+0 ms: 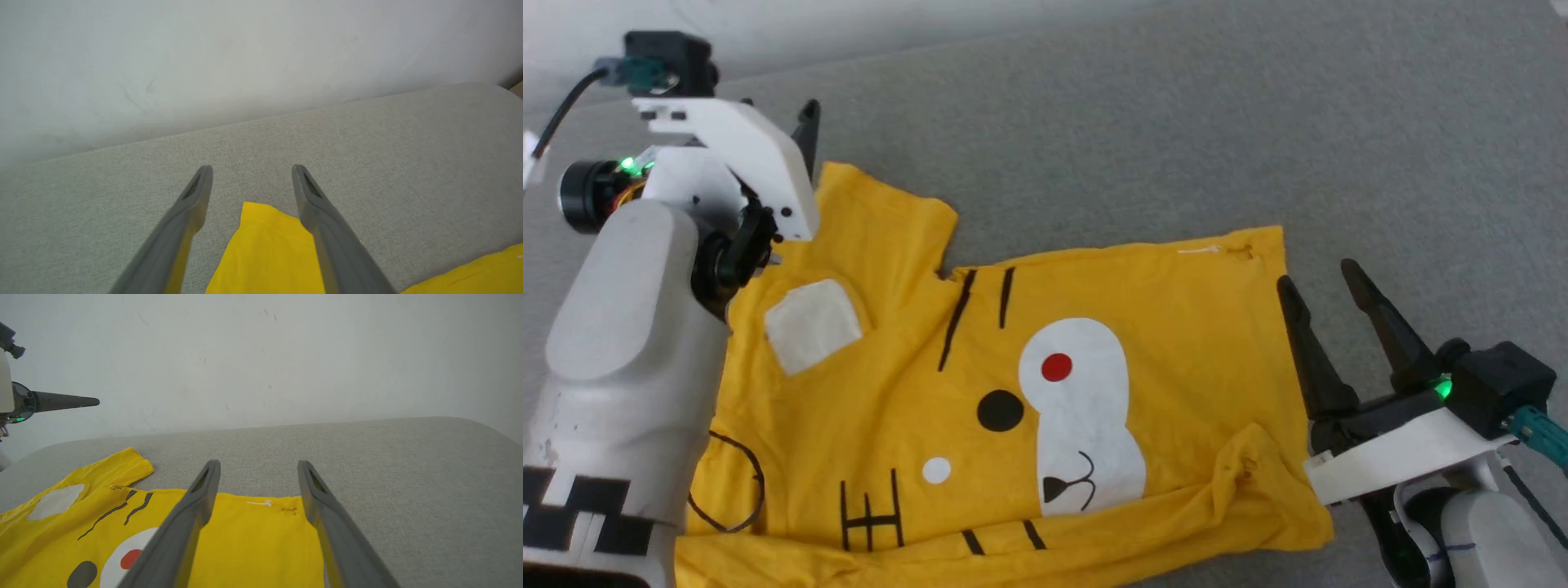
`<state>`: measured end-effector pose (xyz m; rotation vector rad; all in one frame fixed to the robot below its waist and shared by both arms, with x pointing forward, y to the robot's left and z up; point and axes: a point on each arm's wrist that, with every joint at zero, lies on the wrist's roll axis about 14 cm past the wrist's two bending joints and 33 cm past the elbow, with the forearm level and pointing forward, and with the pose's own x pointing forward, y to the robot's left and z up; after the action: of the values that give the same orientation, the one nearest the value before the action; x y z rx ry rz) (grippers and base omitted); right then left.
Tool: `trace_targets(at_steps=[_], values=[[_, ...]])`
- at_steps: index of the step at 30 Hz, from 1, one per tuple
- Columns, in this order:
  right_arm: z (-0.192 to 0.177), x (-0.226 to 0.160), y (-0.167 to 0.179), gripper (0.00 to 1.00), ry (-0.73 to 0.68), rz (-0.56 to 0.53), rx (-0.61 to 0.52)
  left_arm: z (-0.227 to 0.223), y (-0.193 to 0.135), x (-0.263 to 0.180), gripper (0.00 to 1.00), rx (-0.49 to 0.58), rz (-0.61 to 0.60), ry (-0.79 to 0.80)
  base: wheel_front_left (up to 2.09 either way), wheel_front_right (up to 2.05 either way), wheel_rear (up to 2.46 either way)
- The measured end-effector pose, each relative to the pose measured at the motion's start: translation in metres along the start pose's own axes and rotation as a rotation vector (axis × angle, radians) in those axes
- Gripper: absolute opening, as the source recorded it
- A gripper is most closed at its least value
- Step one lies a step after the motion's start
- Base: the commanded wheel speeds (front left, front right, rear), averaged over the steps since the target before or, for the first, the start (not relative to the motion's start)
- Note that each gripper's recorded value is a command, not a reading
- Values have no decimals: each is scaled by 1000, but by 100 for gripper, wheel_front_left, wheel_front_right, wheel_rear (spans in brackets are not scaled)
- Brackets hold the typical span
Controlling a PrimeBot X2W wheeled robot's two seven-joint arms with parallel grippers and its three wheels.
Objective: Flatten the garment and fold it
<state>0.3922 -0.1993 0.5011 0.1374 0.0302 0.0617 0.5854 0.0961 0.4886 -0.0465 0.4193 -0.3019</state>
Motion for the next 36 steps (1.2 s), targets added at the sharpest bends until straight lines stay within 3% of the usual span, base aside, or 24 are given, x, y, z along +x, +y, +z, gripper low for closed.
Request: trace_targets(at_steps=[9,15,17,18,28,36], values=[[-24,-11,-26,100,70,-91,7,-107,-41,39,100,46,-128,483,0,0,0],[-34,-16,-38,100,108,-132,7,-121,-46,48,100,47,-146,612,0,0,0],[-36,-16,-40,100,115,-137,6,-123,-46,48,40,59,-148,651,0,0,0],[-37,-16,-40,100,118,-139,5,-124,-46,47,0,64,-147,669,0,0,0],[-30,-9,-55,100,138,-141,11,-119,-43,33,0,97,-132,641,0,0,0],[-55,26,-68,100,365,-87,52,-89,-24,18,0,92,-76,436,0,0,0]])
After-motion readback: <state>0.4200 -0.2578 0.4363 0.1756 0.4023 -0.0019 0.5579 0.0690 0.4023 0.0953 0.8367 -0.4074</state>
